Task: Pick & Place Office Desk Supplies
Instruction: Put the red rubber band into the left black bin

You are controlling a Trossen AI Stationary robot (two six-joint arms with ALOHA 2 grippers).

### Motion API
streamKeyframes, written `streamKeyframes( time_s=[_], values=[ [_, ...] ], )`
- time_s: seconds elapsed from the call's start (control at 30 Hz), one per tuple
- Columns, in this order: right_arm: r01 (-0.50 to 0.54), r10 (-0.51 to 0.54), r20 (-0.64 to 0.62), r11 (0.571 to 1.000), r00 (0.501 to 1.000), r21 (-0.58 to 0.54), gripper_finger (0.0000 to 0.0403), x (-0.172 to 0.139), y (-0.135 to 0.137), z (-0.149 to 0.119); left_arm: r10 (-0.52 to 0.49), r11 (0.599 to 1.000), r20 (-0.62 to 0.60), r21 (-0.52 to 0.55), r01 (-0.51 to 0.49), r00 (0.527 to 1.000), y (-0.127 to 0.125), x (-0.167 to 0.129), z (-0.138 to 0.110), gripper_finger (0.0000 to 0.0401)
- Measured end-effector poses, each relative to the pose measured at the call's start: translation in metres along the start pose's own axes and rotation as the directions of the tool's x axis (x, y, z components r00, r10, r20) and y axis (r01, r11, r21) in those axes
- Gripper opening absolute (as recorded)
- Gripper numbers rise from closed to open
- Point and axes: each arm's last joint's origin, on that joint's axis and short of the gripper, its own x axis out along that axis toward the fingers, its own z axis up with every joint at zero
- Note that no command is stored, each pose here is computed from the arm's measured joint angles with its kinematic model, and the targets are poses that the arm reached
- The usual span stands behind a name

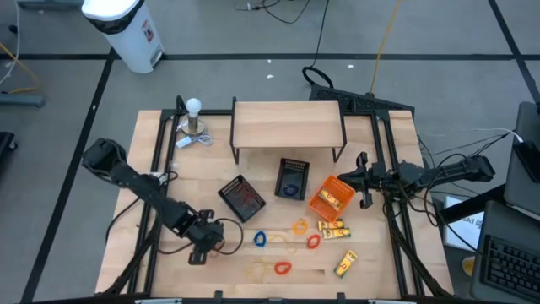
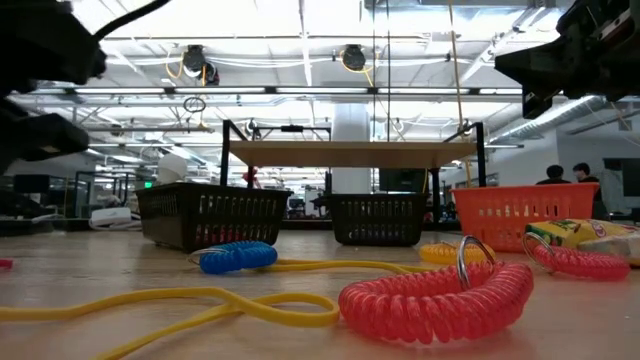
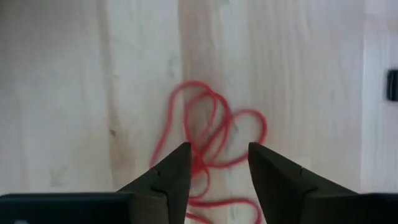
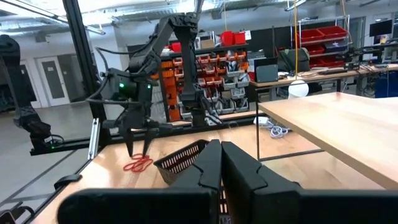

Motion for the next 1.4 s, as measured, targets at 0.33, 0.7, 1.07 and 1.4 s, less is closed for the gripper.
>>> streamKeyframes(
  time_s=[0.33, 0.7, 1.07, 1.4],
  values=[
    [0.001, -0.001, -0.004, 1.000, 1.000, -0.001, 0.0000, 0.000, 0.000, 0.000, 0.089, 0.995, -0.047, 0.043, -0.087, 0.995, -0.002, 0.000, -0.012, 0.0132],
    [0.001, -0.001, -0.005, 1.000, 1.000, 0.006, 0.0000, 0.000, 0.000, -0.001, 0.094, 0.993, -0.042, 0.072, -0.090, 0.995, -0.002, 0.000, -0.012, 0.0131],
    [0.001, -0.001, -0.005, 1.000, 1.000, 0.006, 0.0000, 0.000, 0.000, -0.001, 0.084, 0.994, -0.076, 0.080, -0.078, 0.994, -0.003, 0.013, -0.012, 0.0131],
    [0.001, -0.001, -0.006, 1.000, 1.000, 0.018, 0.0000, 0.001, 0.000, -0.001, 0.106, 0.991, -0.098, 0.096, -0.096, 0.990, -0.002, 0.020, -0.012, 0.0131]
  ],
)
